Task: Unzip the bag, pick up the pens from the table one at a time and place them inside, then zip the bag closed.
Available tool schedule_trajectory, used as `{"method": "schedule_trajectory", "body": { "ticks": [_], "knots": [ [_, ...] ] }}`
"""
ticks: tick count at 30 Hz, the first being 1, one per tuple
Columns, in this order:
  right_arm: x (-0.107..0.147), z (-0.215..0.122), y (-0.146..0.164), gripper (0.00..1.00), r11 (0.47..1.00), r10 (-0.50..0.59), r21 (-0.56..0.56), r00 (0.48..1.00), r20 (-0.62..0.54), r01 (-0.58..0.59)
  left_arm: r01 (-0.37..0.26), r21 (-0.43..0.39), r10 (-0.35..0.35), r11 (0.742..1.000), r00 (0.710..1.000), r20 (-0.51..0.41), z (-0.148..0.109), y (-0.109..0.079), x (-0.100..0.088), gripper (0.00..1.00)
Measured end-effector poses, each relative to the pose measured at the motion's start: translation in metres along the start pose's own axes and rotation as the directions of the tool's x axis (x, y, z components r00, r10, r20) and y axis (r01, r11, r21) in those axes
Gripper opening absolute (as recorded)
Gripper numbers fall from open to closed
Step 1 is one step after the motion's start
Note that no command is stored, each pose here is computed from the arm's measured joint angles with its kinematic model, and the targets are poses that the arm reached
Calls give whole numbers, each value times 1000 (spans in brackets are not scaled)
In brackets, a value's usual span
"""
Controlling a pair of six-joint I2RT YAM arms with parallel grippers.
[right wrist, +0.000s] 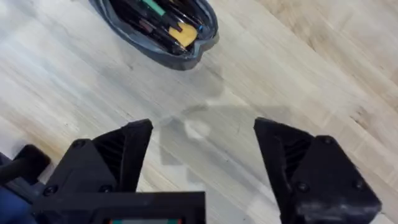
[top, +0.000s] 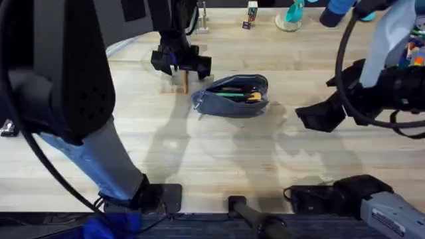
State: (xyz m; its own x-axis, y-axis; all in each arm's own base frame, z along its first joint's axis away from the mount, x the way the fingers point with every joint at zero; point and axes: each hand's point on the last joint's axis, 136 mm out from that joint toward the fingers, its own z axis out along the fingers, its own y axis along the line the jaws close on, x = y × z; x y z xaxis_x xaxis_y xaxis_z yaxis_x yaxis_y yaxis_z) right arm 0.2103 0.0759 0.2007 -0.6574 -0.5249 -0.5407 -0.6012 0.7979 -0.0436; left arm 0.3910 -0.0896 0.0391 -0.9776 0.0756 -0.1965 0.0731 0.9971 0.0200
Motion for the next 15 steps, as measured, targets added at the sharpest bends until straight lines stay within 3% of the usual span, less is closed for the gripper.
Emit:
{"method": "schedule_trajectory", "body": {
  "ticks": [6,8,13,15],
  "knots": [
    [0,0,0,997,1000,0,0,1000,0,0,17,29,-16,999,1000,-10,2,1,0,993],
    [0,0,0,997,1000,0,0,1000,0,0,20,37,-20,999,1000,-11,2,1,0,905],
    [0,0,0,997,1000,0,0,1000,0,0,15,55,-15,998,1000,-11,2,-4,0,148],
    [0,0,0,997,1000,0,0,1000,0,0,11,58,-11,998,1000,-6,1,-5,-1,53]
  ]
}}
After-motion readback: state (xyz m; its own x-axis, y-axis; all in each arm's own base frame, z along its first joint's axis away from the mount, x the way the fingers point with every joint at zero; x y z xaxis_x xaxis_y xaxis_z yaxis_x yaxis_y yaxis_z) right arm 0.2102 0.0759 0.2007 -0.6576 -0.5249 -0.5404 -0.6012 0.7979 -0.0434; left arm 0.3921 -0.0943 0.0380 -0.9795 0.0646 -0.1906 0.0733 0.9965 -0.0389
